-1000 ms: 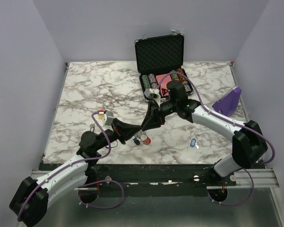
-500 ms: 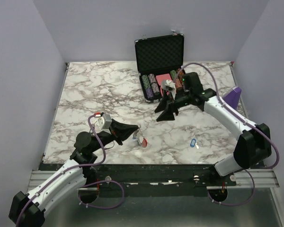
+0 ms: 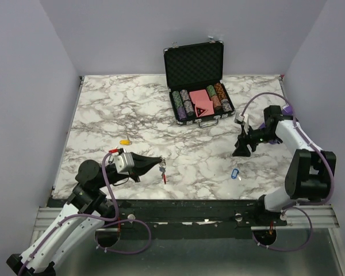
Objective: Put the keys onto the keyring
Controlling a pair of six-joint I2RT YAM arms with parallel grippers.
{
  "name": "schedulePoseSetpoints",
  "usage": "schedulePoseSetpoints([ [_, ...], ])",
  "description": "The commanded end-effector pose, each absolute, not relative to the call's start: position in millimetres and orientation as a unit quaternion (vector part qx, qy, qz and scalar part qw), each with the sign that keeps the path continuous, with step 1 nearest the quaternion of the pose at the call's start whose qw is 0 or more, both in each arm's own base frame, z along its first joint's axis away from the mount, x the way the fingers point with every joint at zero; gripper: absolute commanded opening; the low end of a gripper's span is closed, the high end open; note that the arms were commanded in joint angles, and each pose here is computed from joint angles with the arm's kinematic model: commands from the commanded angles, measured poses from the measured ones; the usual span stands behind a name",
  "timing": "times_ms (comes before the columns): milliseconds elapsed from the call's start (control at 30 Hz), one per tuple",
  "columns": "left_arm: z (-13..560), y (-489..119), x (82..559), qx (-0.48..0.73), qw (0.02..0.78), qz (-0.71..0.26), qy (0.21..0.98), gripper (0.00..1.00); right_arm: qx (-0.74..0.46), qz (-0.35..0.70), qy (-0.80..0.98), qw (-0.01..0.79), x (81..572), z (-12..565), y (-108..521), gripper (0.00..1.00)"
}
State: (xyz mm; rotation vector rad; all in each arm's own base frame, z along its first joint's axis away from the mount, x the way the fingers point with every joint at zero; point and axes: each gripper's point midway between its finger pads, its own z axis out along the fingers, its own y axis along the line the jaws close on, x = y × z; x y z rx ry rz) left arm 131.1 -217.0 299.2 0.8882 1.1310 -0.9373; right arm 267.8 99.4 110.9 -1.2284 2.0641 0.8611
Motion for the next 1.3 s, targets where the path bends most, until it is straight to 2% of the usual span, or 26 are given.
schedulePoseSetpoints([
  [0, 286, -217, 119, 0.441, 0.639, -0.402, 0.486, 0.0, -0.545, 0.327, 0.731, 0.249, 241, 76, 74, 0.66],
  [167, 285, -216, 116, 0.451, 0.635, -0.398, 0.485, 0.0, -0.571, 0.327, 0.726, 0.202, 239, 45, 59, 0.68],
  [433, 285, -217, 113, 0.457, 0.63, -0.401, 0.483, 0.0, -0.567, 0.347, 0.726, 0.173, 231, 29, 52, 0.68],
  [1267, 284, -217, 115, 0.458, 0.628, -0.399, 0.486, 0.0, -0.548, 0.409, 0.719, 0.127, 206, 22, 55, 0.59],
])
